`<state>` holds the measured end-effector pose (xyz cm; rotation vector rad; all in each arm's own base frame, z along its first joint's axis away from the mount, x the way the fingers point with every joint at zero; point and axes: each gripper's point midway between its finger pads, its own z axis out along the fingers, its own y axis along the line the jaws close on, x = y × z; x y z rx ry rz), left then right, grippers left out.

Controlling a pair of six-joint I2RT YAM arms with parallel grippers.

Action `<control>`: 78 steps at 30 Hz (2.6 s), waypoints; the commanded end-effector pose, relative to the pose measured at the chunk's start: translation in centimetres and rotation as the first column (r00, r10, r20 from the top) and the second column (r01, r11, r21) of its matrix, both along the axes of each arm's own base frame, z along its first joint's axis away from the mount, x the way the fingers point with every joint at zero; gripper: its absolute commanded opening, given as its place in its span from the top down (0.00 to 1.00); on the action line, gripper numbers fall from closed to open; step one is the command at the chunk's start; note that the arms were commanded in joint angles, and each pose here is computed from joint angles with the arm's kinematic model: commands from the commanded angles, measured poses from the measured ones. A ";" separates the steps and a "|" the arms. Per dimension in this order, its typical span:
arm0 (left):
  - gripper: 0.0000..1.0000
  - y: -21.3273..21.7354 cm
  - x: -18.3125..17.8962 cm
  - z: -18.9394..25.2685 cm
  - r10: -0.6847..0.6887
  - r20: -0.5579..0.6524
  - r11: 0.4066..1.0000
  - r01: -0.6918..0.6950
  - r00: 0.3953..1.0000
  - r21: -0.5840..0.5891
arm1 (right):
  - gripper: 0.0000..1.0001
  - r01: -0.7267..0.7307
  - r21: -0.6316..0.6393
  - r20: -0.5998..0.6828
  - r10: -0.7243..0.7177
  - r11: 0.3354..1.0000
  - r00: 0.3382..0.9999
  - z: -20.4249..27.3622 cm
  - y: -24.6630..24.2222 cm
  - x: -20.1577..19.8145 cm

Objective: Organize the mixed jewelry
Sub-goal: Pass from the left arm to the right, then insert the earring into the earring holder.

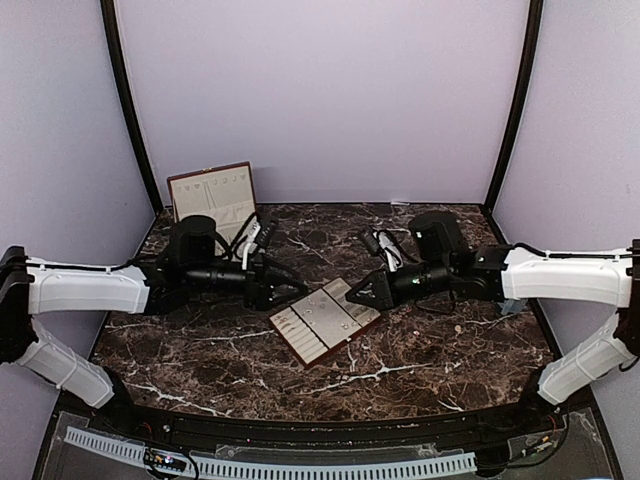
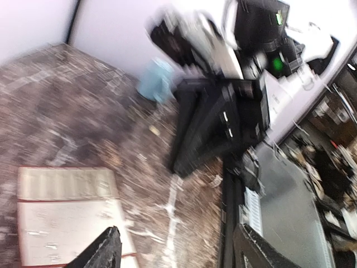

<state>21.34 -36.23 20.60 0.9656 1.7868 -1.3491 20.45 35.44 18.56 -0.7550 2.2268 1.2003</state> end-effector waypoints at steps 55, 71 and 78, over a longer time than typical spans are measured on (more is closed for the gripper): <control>0.24 18.2 13.0 4.2 0.606 0.171 0.741 -0.629 0.777 0.234 | 0.96 0.057 -0.578 0.099 0.001 0.814 0.995 -13.0 5.1 1.5; 0.24 18.3 13.1 4.2 0.607 0.177 0.738 -0.632 0.775 0.235 | 0.96 0.037 -0.589 0.079 0.012 0.808 0.997 -13.5 4.9 0.9; 0.24 18.3 13.1 4.1 0.606 0.177 0.737 -0.632 0.775 0.239 | 0.96 0.026 -0.592 0.072 0.021 0.805 0.997 -13.2 4.8 0.5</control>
